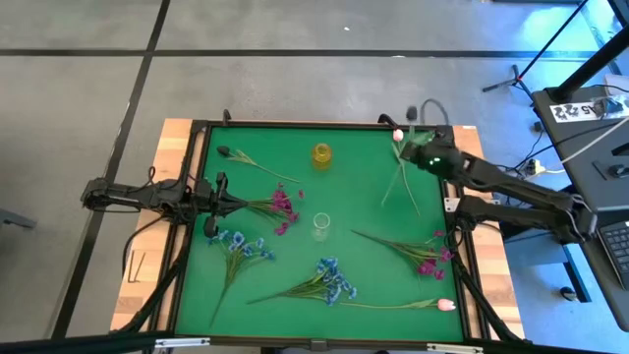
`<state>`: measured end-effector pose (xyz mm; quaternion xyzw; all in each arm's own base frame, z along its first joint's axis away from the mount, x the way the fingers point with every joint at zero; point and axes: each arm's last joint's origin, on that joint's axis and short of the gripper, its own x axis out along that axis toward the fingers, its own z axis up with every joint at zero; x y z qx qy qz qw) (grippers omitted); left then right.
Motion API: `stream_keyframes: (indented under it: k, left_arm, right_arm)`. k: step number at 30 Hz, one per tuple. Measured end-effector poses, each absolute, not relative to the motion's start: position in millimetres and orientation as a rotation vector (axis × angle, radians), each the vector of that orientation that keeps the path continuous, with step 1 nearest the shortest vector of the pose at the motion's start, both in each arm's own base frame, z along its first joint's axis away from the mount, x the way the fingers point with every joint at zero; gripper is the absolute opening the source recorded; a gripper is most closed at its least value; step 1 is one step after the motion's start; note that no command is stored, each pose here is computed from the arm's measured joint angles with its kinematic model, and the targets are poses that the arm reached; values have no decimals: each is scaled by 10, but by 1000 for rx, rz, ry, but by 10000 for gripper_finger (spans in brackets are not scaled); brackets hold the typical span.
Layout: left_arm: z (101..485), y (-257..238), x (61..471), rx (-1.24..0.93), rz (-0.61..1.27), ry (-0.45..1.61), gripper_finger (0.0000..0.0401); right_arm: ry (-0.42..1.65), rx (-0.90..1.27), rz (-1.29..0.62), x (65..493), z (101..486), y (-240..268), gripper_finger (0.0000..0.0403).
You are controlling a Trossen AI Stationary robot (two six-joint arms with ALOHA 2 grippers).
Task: Sort flowers into vase by color
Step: Put the right black flower into the yellow vase
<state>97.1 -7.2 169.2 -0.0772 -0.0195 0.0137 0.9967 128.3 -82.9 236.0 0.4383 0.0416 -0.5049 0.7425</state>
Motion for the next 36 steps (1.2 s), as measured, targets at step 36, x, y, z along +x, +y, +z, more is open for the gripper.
stream_keyframes:
  k: [36]
  left_arm:
    - [1692, -72, 971, -155, 27, -39, 0]
  right_arm:
    - [-260, -129, -267, 2594, 2845, -969, 2]
